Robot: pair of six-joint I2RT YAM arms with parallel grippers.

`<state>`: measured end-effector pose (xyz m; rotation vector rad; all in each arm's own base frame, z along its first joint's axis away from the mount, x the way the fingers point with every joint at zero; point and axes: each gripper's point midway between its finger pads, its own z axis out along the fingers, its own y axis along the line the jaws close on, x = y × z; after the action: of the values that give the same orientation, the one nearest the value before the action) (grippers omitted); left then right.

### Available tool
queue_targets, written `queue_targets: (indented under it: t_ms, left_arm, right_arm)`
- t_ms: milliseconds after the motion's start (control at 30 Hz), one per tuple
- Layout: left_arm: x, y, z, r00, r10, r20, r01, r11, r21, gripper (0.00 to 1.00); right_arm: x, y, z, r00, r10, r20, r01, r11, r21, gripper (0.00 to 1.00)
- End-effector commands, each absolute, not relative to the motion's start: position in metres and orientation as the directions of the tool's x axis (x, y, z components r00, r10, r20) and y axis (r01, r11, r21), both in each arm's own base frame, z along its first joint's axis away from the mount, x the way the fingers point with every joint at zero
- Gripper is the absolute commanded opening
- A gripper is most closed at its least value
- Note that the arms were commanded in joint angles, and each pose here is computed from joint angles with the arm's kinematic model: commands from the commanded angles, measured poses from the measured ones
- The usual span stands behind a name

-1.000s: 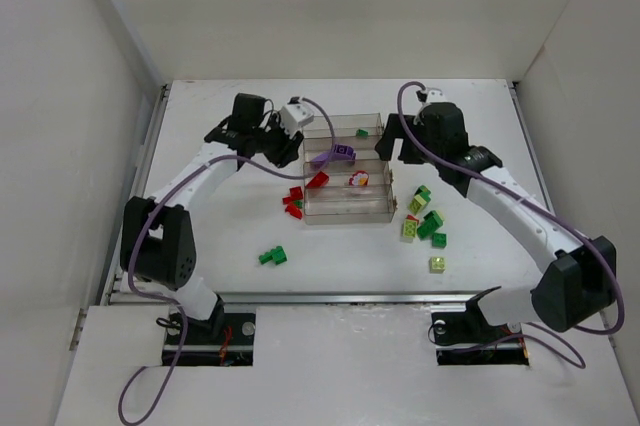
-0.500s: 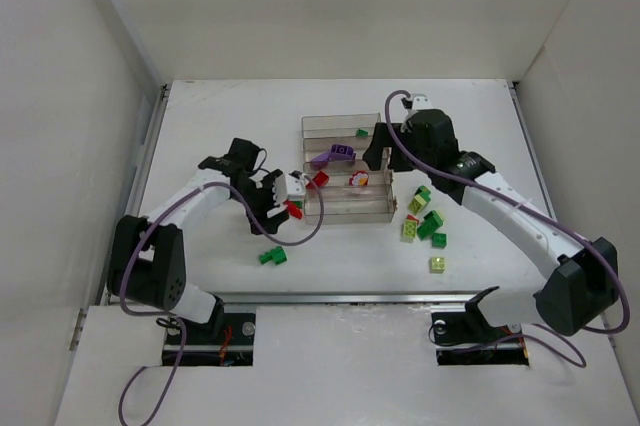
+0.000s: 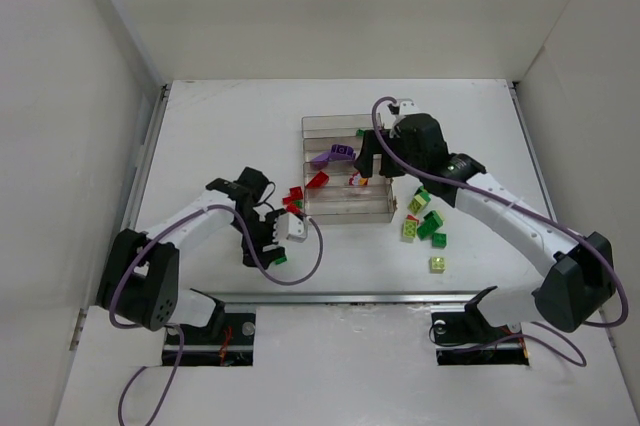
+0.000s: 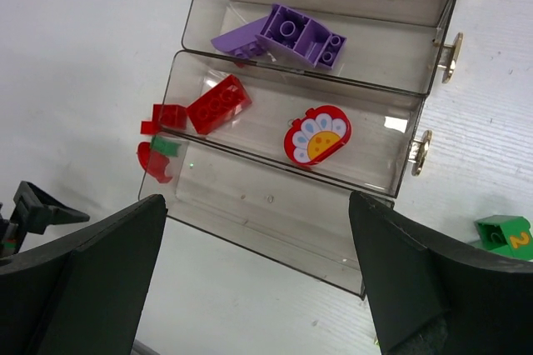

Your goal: Sort the legos into containers by color

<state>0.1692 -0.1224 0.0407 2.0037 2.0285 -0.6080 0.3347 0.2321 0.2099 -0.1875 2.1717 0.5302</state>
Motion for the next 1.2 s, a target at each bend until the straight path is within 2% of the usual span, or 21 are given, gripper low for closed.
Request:
queue_targets:
  t_ms: [0, 33, 100, 300, 333, 433, 467, 633, 700, 767, 800, 833, 867, 967, 1100, 1167]
  left_arm:
    - [0.157, -0.123, 0.039, -0.079, 0.898, -0.434, 0.987, 0.011, -0.158, 0.67]
    - [0.161, -0.127, 0.033, -0.085, 0.895, -0.438, 0.99, 0.027, -0.136, 0.66]
    - [0.166, -0.128, 0.031, -0.132, 0.891, -0.434, 0.988, 0.084, -0.128, 0.56]
    - [0.172, -0.12, 0.012, -0.165, 0.899, -0.405, 0.986, 0.146, -0.079, 0.33]
    - [0.171, -0.119, 0.01, -0.165, 0.899, -0.405, 0.986, 0.146, -0.079, 0.23]
    - [0.173, -0.119, 0.008, -0.188, 0.899, -0.397, 0.982, 0.17, -0.08, 0.08]
    - [0.173, -0.119, 0.008, -0.188, 0.898, -0.397, 0.982, 0.17, -0.08, 0.0]
    - [0.191, -0.126, 0.028, -0.208, 0.866, -0.454, 0.974, 0.226, -0.016, 0.0]
    - [0.211, -0.133, 0.052, -0.253, 0.815, -0.521, 0.946, 0.321, 0.044, 0.0]
    - [0.251, -0.149, 0.096, -0.237, 0.732, -0.638, 0.894, 0.422, 0.152, 0.0]
    - [0.263, -0.155, 0.124, -0.264, 0.651, -0.712, 0.842, 0.516, 0.159, 0.0]
    - [0.278, -0.158, 0.146, -0.241, 0.607, -0.757, 0.801, 0.565, 0.197, 0.0]
    - [0.3, -0.166, 0.184, -0.155, 0.538, -0.829, 0.753, 0.607, 0.253, 0.0]
    - [0.319, -0.177, 0.252, 0.028, 0.427, -0.904, 0.666, 0.666, 0.335, 0.0]
    - [0.33, -0.19, 0.29, 0.154, 0.377, -0.913, 0.634, 0.671, 0.385, 0.0]
    - [0.34, -0.198, 0.292, 0.143, 0.373, -0.917, 0.645, 0.667, 0.372, 0.0]
  right_arm:
    - [0.34, 0.237, 0.237, -0.553, 0.067, -0.83, -0.336, 0.894, 0.297, 0.96]
    - [0.338, 0.235, 0.235, -0.56, 0.074, -0.826, -0.33, 0.894, 0.303, 0.96]
    - [0.336, 0.234, 0.234, -0.563, 0.082, -0.823, -0.325, 0.893, 0.311, 0.96]
    - [0.329, 0.233, 0.244, -0.544, 0.1, -0.833, -0.328, 0.889, 0.321, 0.96]
    - [0.329, 0.23, 0.242, -0.547, 0.097, -0.831, -0.318, 0.895, 0.314, 0.96]
    - [0.328, 0.23, 0.246, -0.54, 0.102, -0.835, -0.32, 0.893, 0.317, 0.96]
    - [0.328, 0.23, 0.246, -0.54, 0.102, -0.835, -0.32, 0.893, 0.317, 0.96]
    - [0.326, 0.23, 0.252, -0.539, 0.104, -0.836, -0.329, 0.888, 0.322, 0.96]
    - [0.327, 0.231, 0.266, -0.522, 0.115, -0.845, -0.335, 0.883, 0.327, 0.97]
    - [0.328, 0.233, 0.285, -0.499, 0.12, -0.858, -0.357, 0.874, 0.329, 0.97]
    - [0.327, 0.235, 0.291, -0.497, 0.121, -0.859, -0.367, 0.868, 0.335, 0.98]
    - [0.327, 0.237, 0.299, -0.488, 0.127, -0.863, -0.38, 0.859, 0.342, 0.98]
    - [0.325, 0.242, 0.307, -0.485, 0.13, -0.865, -0.406, 0.842, 0.354, 0.98]
    - [0.329, 0.263, 0.339, -0.457, 0.164, -0.874, -0.49, 0.773, 0.402, 0.99]
    - [0.323, 0.293, 0.361, -0.455, 0.175, -0.873, -0.607, 0.657, 0.448, 0.98]
    - [0.327, 0.307, 0.366, -0.449, 0.173, -0.877, -0.63, 0.635, 0.448, 0.97]
